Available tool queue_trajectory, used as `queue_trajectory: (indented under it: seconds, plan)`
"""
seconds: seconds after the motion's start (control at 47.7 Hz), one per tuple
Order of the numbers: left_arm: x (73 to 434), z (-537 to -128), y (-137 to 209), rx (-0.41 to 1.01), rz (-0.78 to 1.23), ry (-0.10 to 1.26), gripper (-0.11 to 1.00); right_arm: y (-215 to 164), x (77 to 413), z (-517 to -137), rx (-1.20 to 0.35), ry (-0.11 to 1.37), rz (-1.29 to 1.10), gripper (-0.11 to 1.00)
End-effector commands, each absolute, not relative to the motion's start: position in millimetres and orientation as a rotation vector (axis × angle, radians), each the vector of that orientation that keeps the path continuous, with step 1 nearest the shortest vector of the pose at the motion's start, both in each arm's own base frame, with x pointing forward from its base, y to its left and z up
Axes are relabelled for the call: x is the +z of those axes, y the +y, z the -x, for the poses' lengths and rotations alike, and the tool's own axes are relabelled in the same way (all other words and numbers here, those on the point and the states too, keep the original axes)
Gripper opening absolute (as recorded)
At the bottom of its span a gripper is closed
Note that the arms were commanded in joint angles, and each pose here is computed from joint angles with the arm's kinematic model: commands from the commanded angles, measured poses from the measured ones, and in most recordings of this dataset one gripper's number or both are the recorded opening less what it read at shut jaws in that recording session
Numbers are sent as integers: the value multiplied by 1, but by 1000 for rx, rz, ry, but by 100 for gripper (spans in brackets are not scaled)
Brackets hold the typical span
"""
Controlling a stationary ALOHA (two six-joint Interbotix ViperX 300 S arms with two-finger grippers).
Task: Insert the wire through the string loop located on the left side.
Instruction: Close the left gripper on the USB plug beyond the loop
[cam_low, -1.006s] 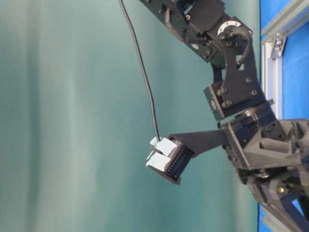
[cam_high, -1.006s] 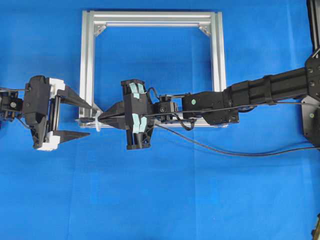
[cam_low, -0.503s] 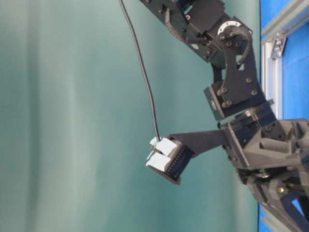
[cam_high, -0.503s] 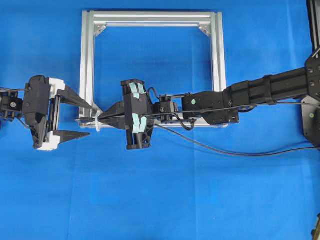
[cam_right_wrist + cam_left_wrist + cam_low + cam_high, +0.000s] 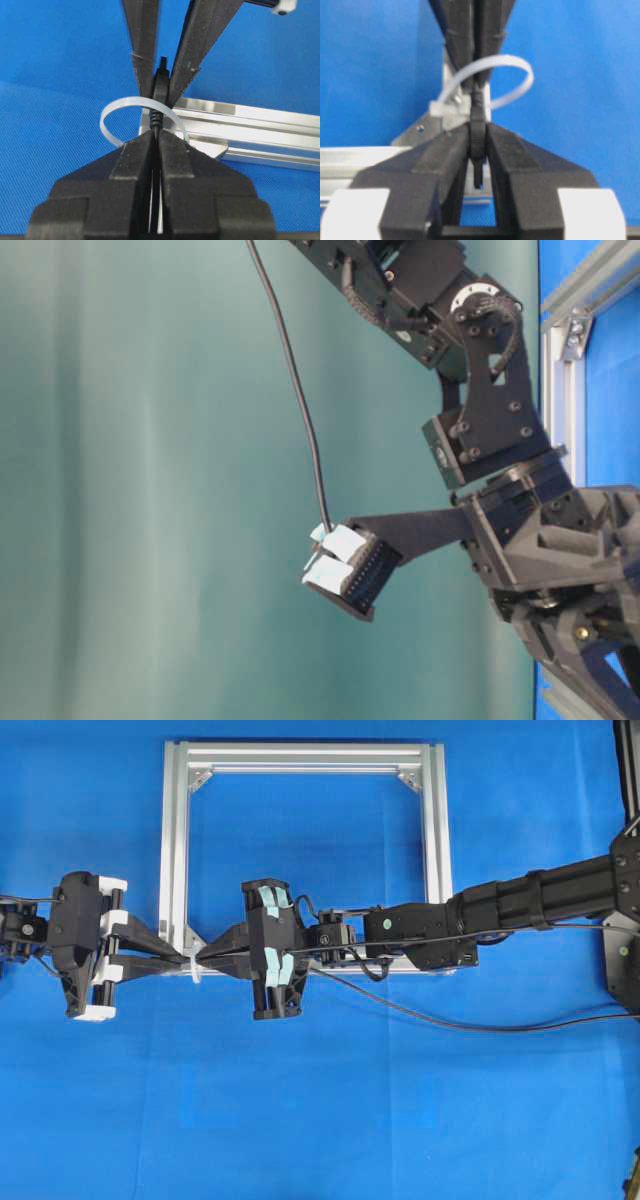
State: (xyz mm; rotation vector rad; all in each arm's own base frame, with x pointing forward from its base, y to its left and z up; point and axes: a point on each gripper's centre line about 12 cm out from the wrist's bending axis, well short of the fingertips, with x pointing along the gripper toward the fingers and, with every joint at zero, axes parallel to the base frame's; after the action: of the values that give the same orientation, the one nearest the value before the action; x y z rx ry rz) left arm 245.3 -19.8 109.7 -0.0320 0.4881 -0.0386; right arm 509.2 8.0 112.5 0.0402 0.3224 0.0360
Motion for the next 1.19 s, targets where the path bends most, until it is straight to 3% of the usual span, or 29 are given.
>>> queue_trajectory:
  seconds: [0.0,0.566,0.691,0.838,0.922,0.964,1.173]
  plan:
    - [116,-250,-21,-42,31,459,8,6,129,-513,34,281,-40,0]
    - [114,-249,-20,-40,35,468,8,6,128,-513,33,293,-40,2]
    - [114,-248,-21,-41,35,468,8,6,127,-512,33,298,-40,25]
    - [114,-248,-20,-40,35,468,8,5,127,-512,28,301,-47,71]
    - [114,-248,-21,-41,35,468,8,6,127,-512,29,298,-46,91]
    - [114,-248,-21,-41,35,470,8,5,127,-512,25,298,-51,96]
    - [113,-245,-20,-40,35,481,8,5,127,-512,21,297,-57,94]
